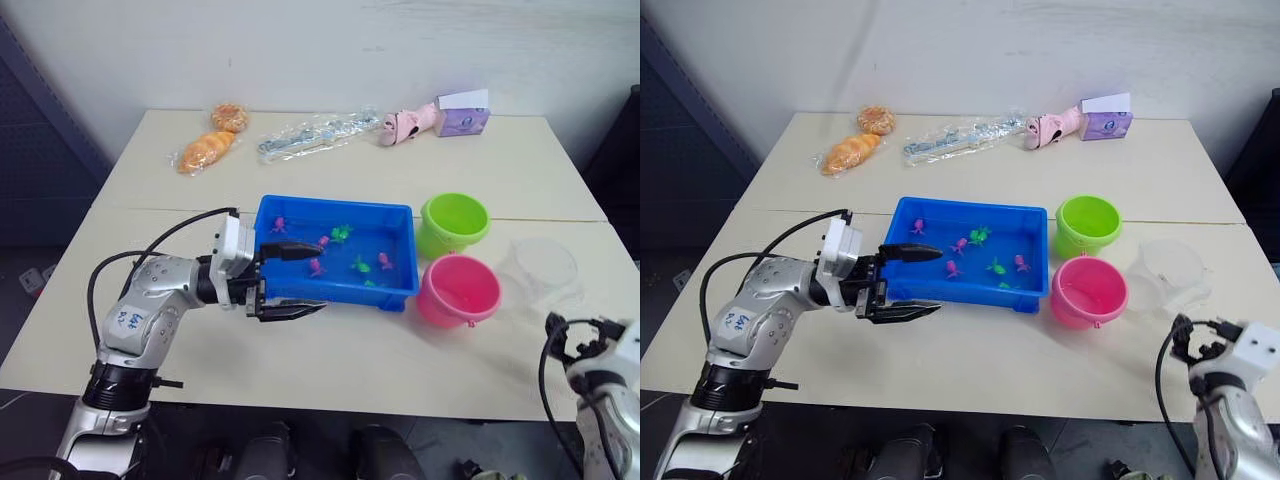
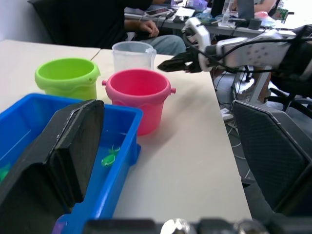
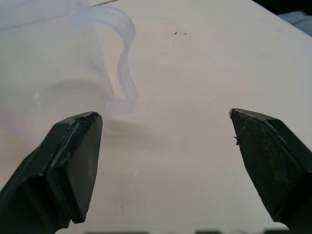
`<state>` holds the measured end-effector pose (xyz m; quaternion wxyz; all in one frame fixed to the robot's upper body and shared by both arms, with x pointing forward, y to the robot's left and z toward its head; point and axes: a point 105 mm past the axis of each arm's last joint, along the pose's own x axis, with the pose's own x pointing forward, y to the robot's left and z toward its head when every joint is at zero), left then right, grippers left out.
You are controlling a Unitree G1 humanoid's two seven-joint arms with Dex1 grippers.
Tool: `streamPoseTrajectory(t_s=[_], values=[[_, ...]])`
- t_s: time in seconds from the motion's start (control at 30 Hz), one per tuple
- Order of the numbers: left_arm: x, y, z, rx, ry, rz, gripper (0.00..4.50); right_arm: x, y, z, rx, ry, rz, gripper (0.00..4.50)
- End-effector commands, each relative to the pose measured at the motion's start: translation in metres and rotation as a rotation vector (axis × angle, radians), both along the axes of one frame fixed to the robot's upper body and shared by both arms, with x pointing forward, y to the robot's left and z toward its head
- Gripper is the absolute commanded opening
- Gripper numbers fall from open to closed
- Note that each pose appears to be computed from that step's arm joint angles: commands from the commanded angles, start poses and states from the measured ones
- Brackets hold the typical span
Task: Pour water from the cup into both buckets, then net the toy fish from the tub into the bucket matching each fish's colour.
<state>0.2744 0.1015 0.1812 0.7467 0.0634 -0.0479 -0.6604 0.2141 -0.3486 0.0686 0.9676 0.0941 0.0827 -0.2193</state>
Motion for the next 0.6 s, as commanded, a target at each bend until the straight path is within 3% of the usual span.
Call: streamPoseTrajectory(t_s=[0.03,0.1,0.2,0.37,0.5,0.6], values=[[-0.003,0.013,0.006,0.009,-0.026,0.033,4.5,-0.019,0.01,0.036,-0.046,-0.076,0.086,4.46],[-0.003,0.022,0.003,0.02,-0.011,0.064,4.5,-0.025,0.023,0.05,-0.082,-0.088,0.193,4.46],[0.0,0.053,-0.014,0.065,0.051,0.165,4.5,-0.032,0.066,0.093,-0.139,-0.224,0.52,4.46],[-0.005,0.11,-0.022,0.112,0.078,0.394,4.5,-0.033,0.125,0.131,-0.261,-0.358,0.96,4.46],[-0.022,0.158,-0.027,0.154,0.116,0.583,4.5,-0.03,0.167,0.144,-0.417,-0.463,1.251,4.46],[-0.032,0.204,-0.027,0.124,0.123,0.831,4.5,-0.026,0.183,0.146,-0.432,-0.529,1.36,4.46]])
